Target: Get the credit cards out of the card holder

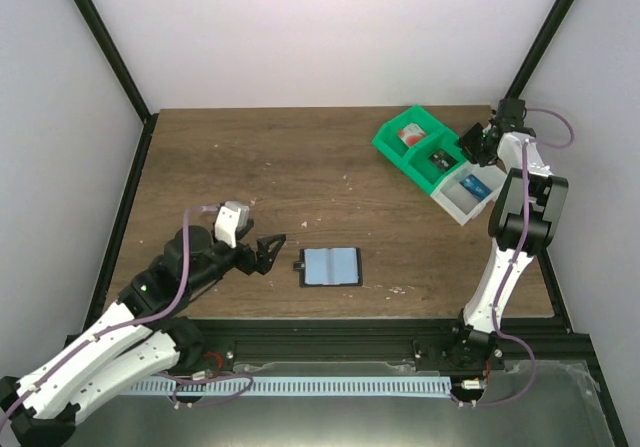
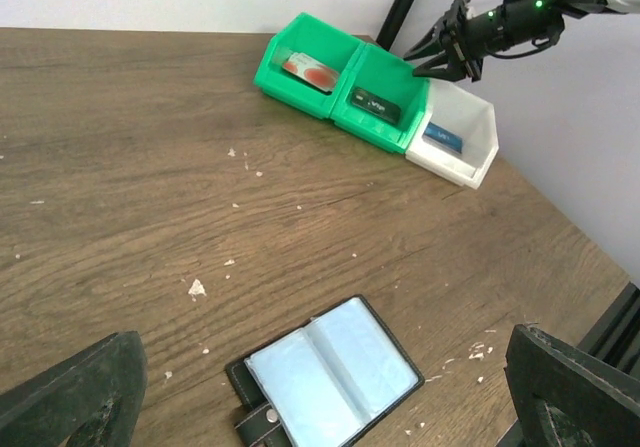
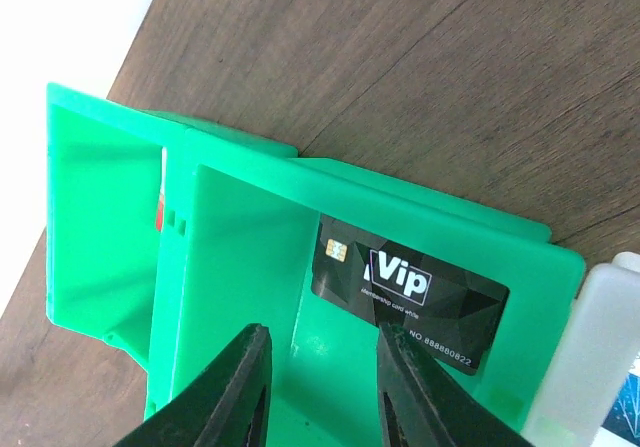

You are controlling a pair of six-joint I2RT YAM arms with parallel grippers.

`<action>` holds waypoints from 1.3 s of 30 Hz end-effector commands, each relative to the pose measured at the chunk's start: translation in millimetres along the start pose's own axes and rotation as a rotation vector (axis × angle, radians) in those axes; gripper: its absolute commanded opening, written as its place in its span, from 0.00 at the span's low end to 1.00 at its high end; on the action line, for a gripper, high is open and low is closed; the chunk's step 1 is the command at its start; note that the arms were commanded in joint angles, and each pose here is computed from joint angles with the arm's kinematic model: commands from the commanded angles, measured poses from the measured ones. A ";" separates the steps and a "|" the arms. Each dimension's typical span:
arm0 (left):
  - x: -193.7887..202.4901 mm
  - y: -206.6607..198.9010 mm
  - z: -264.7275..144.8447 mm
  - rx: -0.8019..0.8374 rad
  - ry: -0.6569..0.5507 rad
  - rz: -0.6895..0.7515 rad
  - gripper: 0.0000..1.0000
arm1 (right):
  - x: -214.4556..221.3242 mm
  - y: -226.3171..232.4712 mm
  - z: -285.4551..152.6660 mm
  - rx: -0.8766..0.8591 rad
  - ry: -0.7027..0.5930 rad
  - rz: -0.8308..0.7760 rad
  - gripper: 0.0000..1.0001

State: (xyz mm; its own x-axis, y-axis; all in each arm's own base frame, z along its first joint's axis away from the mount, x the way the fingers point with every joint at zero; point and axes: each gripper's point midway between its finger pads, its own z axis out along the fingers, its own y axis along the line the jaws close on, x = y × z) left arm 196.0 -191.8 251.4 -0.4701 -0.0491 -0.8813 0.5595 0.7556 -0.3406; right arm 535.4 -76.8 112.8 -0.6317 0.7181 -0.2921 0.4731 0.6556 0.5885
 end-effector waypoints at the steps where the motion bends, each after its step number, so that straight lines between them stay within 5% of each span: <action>1: 4.4 3.6 3.6 -0.018 0.014 -0.001 1.00 | -12.6 8.5 -18.3 -0.004 -0.034 0.011 0.31; 16: 25.2 -3.1 24.2 0.017 0.133 -0.037 0.94 | 61.9 61.9 -71.5 -0.131 -0.012 -0.121 0.32; 25: 68.9 -23.2 47.6 0.168 0.250 -0.275 0.84 | 178.6 77.1 -101.3 -0.216 0.068 -0.270 0.32; 39: 145.9 -14.7 90.4 0.210 0.382 -0.458 0.50 | 402.5 62.6 -110.9 -0.345 0.383 -0.496 0.32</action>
State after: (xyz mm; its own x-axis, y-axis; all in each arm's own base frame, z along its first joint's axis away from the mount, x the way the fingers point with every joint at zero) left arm 172.9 -256.1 91.6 -0.8881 -0.0349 -0.4583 0.3409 0.6188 -0.7077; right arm 255.1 202.8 118.3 -0.9246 0.1987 -0.3250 -0.0684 0.7527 0.6548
